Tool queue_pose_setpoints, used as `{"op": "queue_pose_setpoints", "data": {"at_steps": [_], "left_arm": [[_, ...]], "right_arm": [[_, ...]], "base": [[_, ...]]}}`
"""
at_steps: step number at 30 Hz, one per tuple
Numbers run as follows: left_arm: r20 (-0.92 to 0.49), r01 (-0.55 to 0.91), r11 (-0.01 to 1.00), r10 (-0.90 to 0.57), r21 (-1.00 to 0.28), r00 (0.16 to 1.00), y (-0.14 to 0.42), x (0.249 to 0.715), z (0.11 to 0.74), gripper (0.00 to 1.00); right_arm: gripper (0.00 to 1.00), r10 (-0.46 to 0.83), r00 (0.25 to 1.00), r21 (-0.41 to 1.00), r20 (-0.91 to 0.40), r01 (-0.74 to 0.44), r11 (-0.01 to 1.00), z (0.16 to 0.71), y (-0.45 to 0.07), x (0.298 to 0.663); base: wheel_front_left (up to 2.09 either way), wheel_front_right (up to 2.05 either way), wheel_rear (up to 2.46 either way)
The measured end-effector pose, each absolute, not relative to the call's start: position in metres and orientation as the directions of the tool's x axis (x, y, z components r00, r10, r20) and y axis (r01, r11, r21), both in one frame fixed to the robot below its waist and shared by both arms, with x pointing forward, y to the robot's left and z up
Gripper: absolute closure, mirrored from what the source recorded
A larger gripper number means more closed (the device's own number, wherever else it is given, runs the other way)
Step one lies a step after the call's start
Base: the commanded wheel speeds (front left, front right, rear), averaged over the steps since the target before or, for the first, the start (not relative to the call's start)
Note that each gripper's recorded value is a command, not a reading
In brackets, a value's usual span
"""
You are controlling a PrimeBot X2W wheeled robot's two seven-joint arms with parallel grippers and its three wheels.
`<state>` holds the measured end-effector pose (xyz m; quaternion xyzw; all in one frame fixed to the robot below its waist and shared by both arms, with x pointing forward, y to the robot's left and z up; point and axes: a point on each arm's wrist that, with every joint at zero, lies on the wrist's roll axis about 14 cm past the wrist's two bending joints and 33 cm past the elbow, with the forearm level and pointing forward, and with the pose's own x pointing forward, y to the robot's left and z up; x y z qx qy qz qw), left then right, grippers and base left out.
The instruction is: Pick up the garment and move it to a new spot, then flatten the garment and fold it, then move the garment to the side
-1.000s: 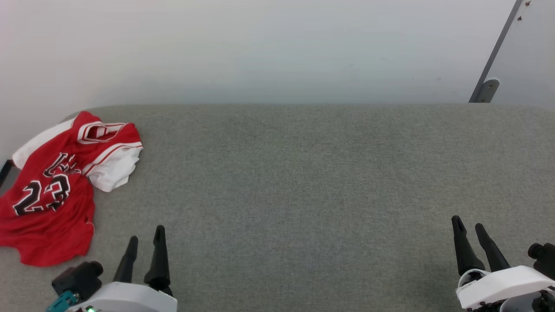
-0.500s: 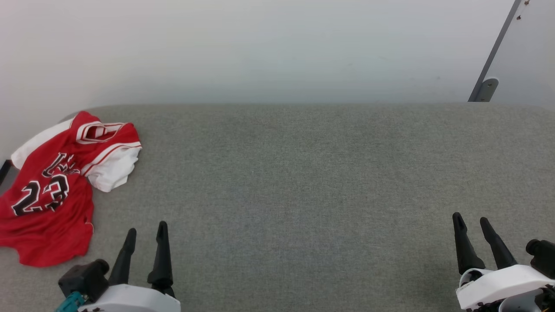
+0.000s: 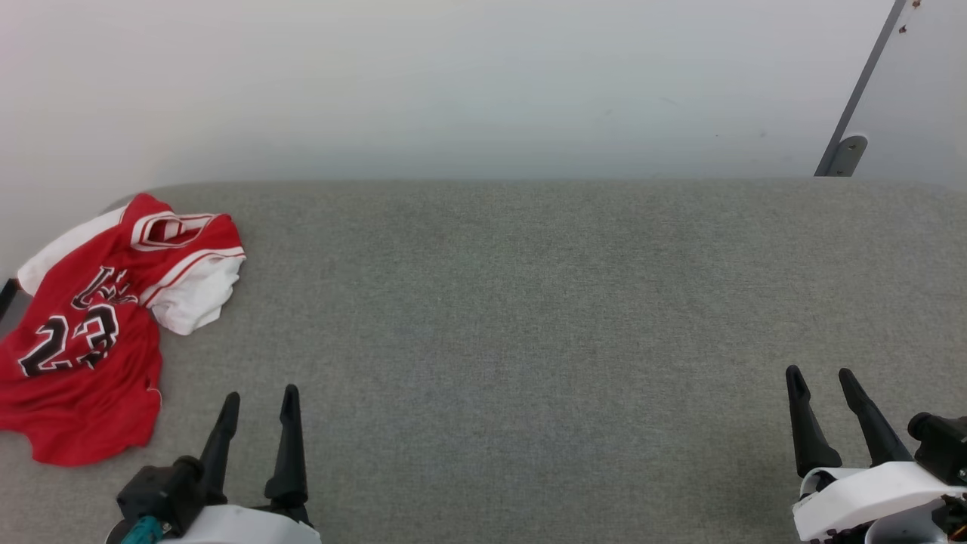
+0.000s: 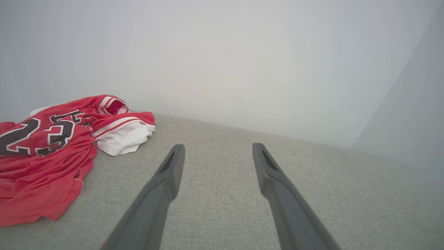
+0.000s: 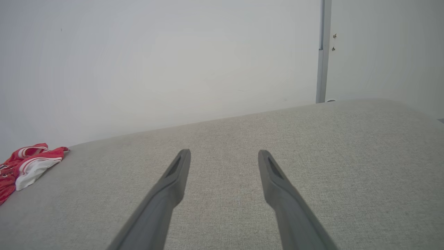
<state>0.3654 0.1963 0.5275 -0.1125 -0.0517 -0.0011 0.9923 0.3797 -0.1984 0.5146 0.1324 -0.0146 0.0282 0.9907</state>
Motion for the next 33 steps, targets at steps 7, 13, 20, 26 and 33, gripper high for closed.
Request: {"op": "queue_pose_setpoints", "data": {"at_steps": [7, 13, 20, 26, 33], "left_arm": [[0.129, 0.032, 0.985, -0.01, -0.172, 0.992, 0.193, 0.365, 0.532, 0.0], [0.147, 0.044, 0.99, -0.024, -0.132, 0.989, 0.19, 0.364, 0.536, 0.0], [0.16, 0.052, 0.995, -0.038, -0.082, 0.986, 0.187, 0.362, 0.537, 0.0], [0.173, 0.064, 0.997, -0.055, -0.048, 0.983, 0.184, 0.361, 0.539, 0.0], [0.18, 0.071, 0.997, -0.065, -0.028, 0.982, 0.182, 0.36, 0.54, 0.0]], "right_arm": [[0.0, 0.063, 0.997, 0.207, 0.048, -0.072, 0.976, 0.518, -0.197, 0.38], [0.0, 0.073, 0.995, 0.16, 0.061, -0.082, 0.984, 0.52, -0.196, 0.379], [0.0, 0.082, 0.994, 0.113, 0.072, -0.09, 0.99, 0.523, -0.195, 0.379], [0.0, 0.089, 0.993, 0.072, 0.081, -0.095, 0.993, 0.525, -0.194, 0.379], [0.0, 0.094, 0.992, 0.046, 0.084, -0.098, 0.994, 0.526, -0.193, 0.379]], "base": [[0.0, 0.0, 0.0], [0.0, 0.0, 0.0], [0.0, 0.0, 0.0], [0.0, 0.0, 0.0], [0.0, 0.0, 0.0]]}}
